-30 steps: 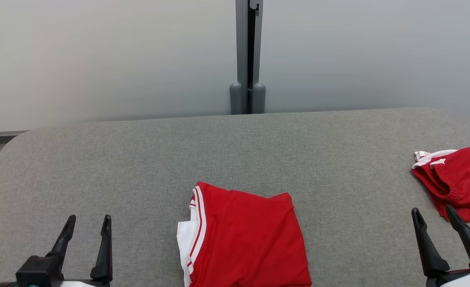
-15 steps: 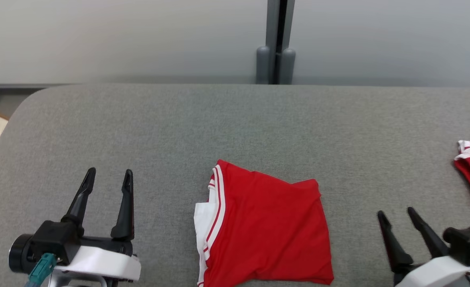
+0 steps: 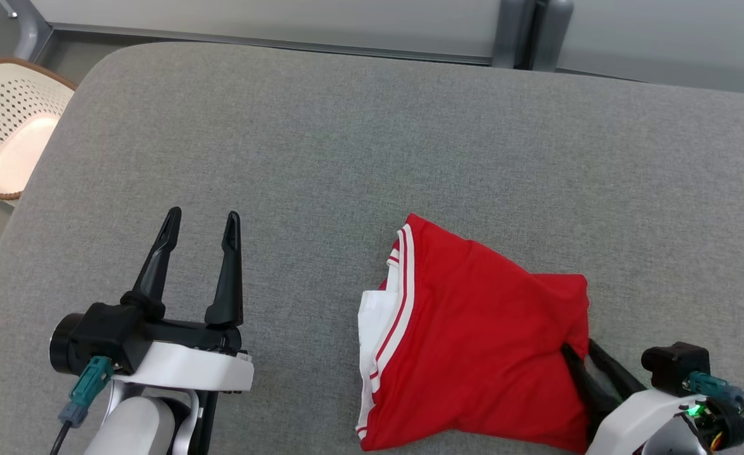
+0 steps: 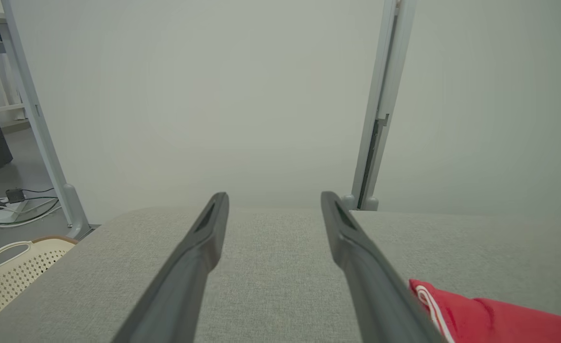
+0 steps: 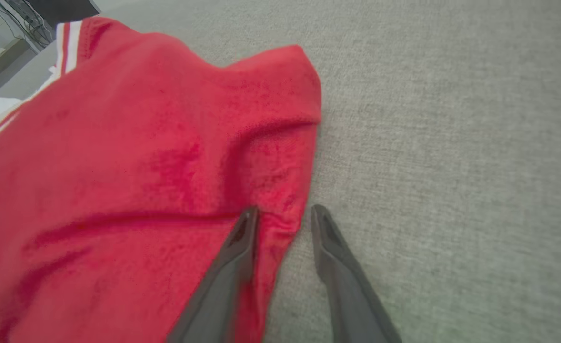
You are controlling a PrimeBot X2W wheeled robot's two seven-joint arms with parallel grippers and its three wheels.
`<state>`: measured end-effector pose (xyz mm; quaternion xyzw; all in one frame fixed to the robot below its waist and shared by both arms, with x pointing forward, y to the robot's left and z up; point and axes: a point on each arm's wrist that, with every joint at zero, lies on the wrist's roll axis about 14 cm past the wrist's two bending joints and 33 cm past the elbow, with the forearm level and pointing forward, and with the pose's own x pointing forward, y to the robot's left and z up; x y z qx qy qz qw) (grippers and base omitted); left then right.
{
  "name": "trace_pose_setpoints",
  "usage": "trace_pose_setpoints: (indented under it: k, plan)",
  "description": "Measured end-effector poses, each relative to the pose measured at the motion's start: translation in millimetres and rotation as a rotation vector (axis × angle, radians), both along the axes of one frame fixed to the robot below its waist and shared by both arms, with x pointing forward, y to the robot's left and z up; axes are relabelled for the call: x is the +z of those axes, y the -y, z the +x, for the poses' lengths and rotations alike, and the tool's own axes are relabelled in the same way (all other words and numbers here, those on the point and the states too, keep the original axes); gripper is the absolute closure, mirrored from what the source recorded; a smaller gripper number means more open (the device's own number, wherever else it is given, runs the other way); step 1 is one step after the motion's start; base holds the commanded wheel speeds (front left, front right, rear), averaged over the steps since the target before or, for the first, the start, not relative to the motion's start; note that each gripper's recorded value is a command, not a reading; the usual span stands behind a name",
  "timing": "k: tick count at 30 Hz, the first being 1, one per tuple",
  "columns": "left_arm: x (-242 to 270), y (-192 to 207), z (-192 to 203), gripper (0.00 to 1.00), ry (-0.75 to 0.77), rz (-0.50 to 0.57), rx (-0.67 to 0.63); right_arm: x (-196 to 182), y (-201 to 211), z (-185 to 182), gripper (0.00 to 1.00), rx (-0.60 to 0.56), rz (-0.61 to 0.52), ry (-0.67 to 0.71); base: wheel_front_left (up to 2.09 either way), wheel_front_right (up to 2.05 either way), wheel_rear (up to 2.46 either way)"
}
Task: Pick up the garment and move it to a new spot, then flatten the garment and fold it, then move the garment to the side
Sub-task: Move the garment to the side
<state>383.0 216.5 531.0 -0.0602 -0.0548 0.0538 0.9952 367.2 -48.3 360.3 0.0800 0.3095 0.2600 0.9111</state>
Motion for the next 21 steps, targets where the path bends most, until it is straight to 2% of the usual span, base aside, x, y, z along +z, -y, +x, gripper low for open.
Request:
trace_pose_setpoints:
  k: [1,6,10,15,21]
  plan:
    - [-2,-1,1,0.00,-0.005,0.001,0.004,-1,-1,2,1.00,0.010,-0.008,0.000,0.00,0.00,0.00]
    - [-5,-2,5,0.00,-0.009,0.022,-0.002,7,3,8,1.00,0.020,-0.030,0.023,0.00,0.00,0.00]
    - [-5,9,12,0.00,0.000,0.037,-0.042,18,26,11,1.00,0.000,-0.088,0.062,0.00,0.00,0.00]
    - [-3,33,24,0.00,0.015,0.045,-0.128,31,74,9,1.00,-0.106,-0.144,0.093,0.00,0.00,0.00]
    - [0,82,50,0.00,0.044,0.023,-0.277,41,136,1,1.00,-0.248,-0.212,0.118,0.00,0.00,0.00]
